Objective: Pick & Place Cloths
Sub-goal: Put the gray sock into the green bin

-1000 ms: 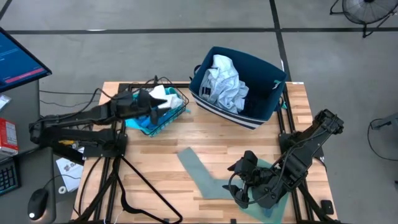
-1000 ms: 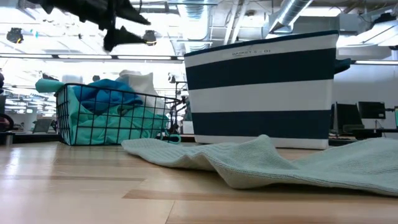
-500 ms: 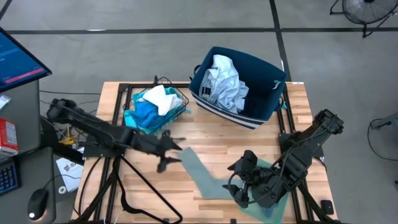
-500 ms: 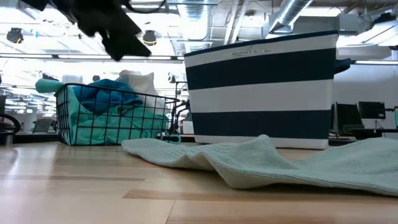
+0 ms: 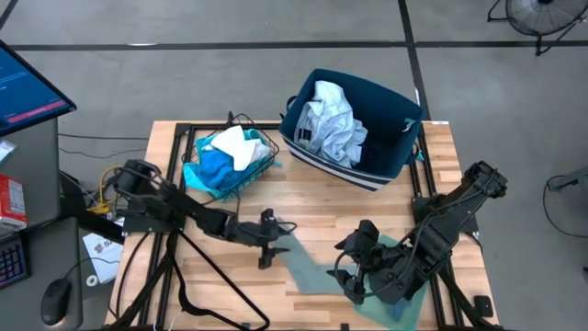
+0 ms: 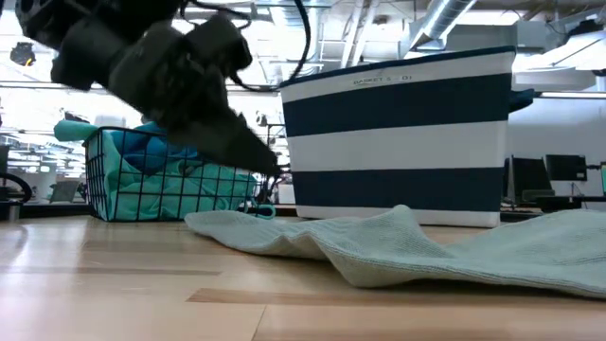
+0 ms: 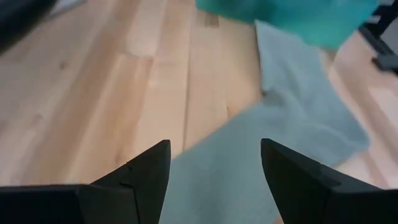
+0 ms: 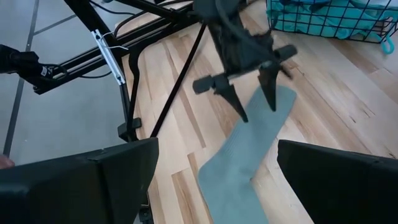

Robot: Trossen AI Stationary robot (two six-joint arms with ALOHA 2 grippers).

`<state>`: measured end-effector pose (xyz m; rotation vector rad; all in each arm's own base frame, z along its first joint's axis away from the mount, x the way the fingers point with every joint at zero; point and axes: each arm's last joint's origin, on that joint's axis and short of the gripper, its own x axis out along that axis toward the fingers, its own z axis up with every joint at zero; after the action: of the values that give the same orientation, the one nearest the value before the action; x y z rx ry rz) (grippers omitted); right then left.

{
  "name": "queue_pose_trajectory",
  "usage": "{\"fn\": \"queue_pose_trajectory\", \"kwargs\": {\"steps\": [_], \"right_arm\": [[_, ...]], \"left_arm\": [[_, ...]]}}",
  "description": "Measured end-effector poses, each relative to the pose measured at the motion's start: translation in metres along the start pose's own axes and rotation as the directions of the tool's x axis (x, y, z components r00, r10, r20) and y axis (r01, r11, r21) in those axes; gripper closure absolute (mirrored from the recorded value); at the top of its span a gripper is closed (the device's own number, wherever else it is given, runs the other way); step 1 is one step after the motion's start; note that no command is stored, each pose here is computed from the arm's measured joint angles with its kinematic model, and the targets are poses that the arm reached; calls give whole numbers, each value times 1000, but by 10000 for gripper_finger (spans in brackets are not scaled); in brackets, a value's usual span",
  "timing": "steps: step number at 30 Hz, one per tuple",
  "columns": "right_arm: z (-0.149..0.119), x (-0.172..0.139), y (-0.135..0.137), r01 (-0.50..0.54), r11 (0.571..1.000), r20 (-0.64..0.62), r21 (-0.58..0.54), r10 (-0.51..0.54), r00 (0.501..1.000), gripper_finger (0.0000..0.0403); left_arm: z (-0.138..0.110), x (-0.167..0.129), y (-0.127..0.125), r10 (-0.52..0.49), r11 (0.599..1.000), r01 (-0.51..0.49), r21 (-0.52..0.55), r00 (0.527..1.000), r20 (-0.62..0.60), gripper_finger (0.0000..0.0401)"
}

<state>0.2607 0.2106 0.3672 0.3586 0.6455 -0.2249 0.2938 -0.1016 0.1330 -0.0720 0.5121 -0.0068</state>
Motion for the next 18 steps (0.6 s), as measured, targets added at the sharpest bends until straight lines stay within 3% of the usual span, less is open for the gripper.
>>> {"fn": "queue_pose_trajectory", "kwargs": {"steps": [13,18], "right_arm": [[0,0,0,0,1000,0,3,0,1000,81],[0,0,0,0,1000,0,3,0,1000,81]], "left_arm": [[-43,26,-2,32,998,-25,54,991,-130,169],[-49,29,-1,55,998,-61,-29,985,-163,202]]}}
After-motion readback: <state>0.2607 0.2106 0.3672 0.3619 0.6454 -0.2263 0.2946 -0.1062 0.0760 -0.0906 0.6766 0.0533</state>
